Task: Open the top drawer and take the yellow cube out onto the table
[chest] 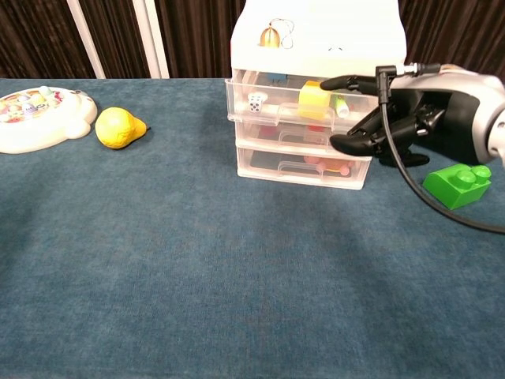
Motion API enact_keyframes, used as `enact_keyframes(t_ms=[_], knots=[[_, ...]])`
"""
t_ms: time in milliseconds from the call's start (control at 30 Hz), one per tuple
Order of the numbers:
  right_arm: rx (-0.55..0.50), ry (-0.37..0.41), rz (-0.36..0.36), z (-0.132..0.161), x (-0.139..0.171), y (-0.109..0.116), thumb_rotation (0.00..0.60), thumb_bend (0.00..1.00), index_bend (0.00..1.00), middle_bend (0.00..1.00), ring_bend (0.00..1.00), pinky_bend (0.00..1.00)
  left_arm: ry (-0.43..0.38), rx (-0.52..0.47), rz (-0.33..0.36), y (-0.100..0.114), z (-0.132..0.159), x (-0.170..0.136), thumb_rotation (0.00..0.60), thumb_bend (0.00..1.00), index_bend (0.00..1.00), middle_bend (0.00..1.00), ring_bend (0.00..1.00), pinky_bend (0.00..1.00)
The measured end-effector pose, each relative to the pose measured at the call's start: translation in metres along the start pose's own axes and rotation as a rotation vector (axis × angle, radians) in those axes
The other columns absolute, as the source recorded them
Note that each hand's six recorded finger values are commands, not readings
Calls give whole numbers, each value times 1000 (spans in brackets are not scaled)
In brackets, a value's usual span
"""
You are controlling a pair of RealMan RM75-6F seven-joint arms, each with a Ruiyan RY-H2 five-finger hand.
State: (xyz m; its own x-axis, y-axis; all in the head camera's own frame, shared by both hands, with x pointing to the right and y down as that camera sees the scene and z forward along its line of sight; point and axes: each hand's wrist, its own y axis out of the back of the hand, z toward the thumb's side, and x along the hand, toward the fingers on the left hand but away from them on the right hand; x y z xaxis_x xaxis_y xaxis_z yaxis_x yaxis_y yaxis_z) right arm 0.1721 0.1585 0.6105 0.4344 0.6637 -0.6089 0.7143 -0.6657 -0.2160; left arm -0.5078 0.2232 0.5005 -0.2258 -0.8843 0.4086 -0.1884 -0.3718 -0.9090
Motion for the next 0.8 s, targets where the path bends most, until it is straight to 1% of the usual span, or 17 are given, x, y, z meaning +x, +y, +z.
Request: enact_keyframes(t_ms=[133, 233, 367, 600, 800], knots=[[63, -16, -32, 5, -4, 7, 600, 458, 38, 885, 910, 987, 0, 1, -2, -1, 0, 0, 600, 300, 62, 0, 0, 0], [91, -28, -40, 10, -7, 9, 600, 458, 40, 885, 910, 987, -1, 2, -3, -1, 0, 0, 600, 300, 62, 0, 0, 0], [117, -42, -34, 15, -11, 9, 600, 458, 79, 885, 910, 987, 1, 0, 0, 0, 0, 0, 600, 300, 62, 0, 0, 0], [131, -50, -15, 22, -12, 6, 600, 457, 145, 887, 912, 987, 1, 0, -3, 0, 0, 0, 600, 300, 62, 0, 0, 0], [177, -69, -11, 24, -14, 5, 600, 457, 151, 887, 912, 988, 5, 0, -6, -1, -1, 1, 600, 300, 62, 0, 0, 0]])
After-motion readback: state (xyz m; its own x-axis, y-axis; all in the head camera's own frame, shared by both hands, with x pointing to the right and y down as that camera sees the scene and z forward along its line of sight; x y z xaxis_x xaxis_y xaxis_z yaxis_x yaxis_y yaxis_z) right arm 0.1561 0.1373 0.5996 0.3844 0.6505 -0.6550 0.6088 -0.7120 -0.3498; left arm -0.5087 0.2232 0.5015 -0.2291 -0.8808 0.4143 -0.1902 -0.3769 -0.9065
